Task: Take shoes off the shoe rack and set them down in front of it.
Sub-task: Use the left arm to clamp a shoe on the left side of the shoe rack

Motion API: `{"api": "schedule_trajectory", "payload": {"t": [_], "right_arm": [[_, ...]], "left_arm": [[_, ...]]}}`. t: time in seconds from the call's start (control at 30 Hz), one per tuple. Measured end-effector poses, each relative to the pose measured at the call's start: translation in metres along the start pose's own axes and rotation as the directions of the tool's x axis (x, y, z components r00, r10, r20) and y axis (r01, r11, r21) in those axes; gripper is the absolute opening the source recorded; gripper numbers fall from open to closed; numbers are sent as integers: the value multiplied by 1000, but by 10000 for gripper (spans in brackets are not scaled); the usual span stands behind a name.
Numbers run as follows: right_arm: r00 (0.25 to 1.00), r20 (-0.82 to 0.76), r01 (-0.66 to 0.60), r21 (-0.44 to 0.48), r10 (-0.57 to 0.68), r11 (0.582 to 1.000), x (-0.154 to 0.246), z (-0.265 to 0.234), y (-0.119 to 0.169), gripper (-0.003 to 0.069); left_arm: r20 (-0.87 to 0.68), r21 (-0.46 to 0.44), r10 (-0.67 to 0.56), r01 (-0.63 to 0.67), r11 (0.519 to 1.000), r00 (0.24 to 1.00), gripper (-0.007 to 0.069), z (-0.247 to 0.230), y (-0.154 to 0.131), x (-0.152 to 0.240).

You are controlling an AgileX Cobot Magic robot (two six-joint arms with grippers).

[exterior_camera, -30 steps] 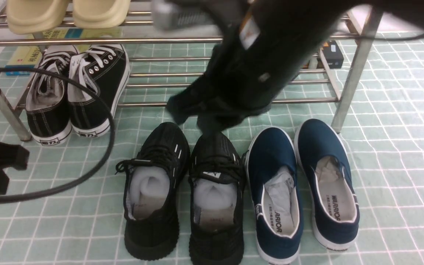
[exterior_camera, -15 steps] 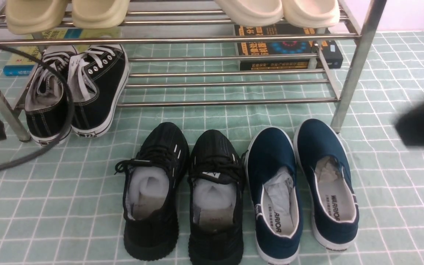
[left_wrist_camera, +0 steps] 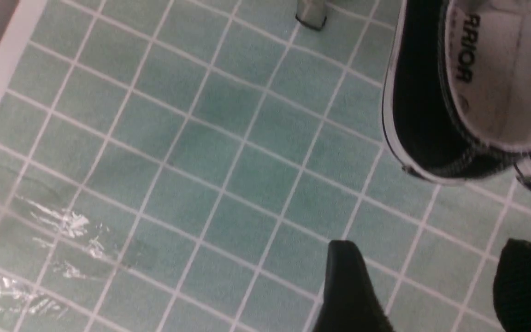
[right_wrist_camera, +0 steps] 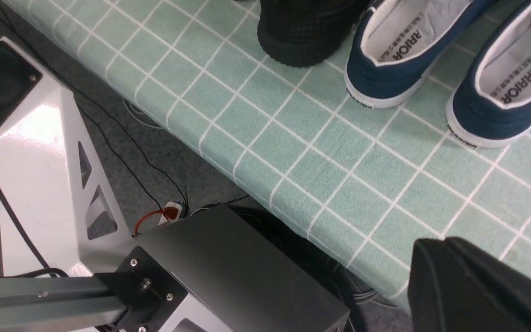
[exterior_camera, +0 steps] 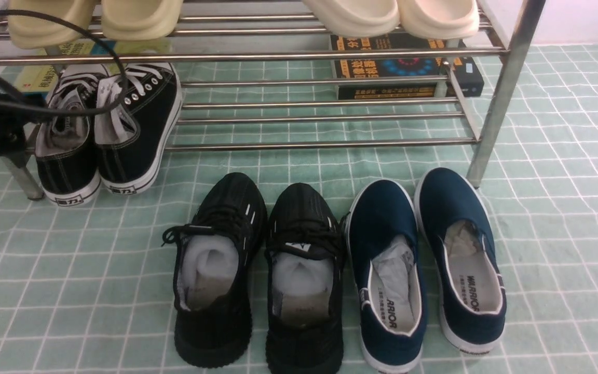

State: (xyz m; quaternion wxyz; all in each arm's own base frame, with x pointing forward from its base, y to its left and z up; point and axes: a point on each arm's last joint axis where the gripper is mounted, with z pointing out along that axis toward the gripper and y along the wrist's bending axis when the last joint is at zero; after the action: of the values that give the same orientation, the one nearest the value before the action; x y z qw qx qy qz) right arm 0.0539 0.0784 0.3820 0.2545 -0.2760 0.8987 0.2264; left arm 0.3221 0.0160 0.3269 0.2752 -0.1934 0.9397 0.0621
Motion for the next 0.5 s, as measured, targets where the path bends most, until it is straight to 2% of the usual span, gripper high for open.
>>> {"api": "schedule_trajectory", "payload": {"t": [0.2,0.5], "right_arm": [[999,-22,-31,9,31,999,3,6,-2,-1],[999,-20,-31,20,31,999,3,6,-3,0]], "left_arm": [[32,-12,-23,24,1000,999,445,43,-18,-24],[-11,-35,13,-13,999,1000,428,85,-27,-22]]}}
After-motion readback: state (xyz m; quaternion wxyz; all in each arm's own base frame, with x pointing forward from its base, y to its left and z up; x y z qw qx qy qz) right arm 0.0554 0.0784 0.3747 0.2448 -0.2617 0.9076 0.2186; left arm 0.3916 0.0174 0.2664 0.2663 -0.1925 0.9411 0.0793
